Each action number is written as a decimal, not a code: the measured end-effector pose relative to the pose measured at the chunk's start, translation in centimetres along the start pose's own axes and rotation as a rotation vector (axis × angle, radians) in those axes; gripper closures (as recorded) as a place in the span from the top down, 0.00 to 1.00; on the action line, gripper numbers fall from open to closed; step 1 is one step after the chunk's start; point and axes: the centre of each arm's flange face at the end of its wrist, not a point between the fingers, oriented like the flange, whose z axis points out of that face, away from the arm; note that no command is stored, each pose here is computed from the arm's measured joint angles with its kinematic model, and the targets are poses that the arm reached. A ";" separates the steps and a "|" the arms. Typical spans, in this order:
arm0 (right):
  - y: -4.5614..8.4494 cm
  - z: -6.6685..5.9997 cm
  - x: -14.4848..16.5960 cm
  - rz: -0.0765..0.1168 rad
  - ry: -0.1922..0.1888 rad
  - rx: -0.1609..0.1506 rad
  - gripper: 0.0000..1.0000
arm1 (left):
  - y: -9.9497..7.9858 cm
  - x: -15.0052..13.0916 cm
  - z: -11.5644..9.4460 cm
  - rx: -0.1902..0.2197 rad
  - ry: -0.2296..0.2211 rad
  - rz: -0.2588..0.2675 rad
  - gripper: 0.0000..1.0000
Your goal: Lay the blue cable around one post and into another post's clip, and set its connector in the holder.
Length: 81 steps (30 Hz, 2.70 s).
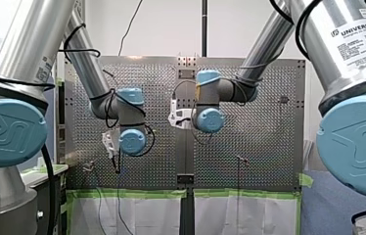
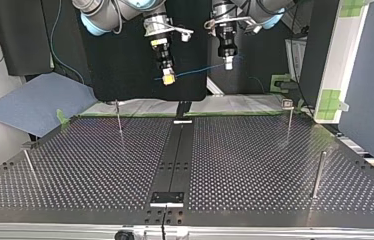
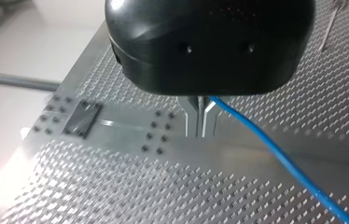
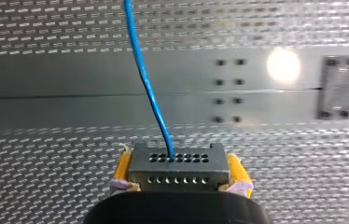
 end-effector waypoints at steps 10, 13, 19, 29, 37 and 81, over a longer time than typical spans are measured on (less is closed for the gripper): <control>-0.8 1.8 8.5 0.017 0.094 0.030 0.00 | -1.3 -4.7 3.0 -0.059 -0.064 -0.066 0.08; -1.0 1.9 11.2 0.020 0.120 0.041 0.00 | -1.7 -6.2 3.9 -0.072 -0.085 -0.092 0.08; -1.2 1.7 15.9 0.027 0.160 0.051 0.00 | -2.5 -9.9 6.1 -0.111 -0.139 -0.137 0.11; -1.0 -0.6 22.9 0.032 0.200 0.059 0.00 | -1.0 -15.1 8.8 -0.127 -0.185 -0.167 0.11; -1.0 -1.3 24.3 0.023 0.163 0.067 0.00 | 1.2 -18.7 10.0 -0.168 -0.216 -0.183 0.06; -4.5 4.5 28.6 0.007 0.185 0.146 0.00 | 4.2 -34.2 15.1 -0.234 -0.313 -0.189 0.00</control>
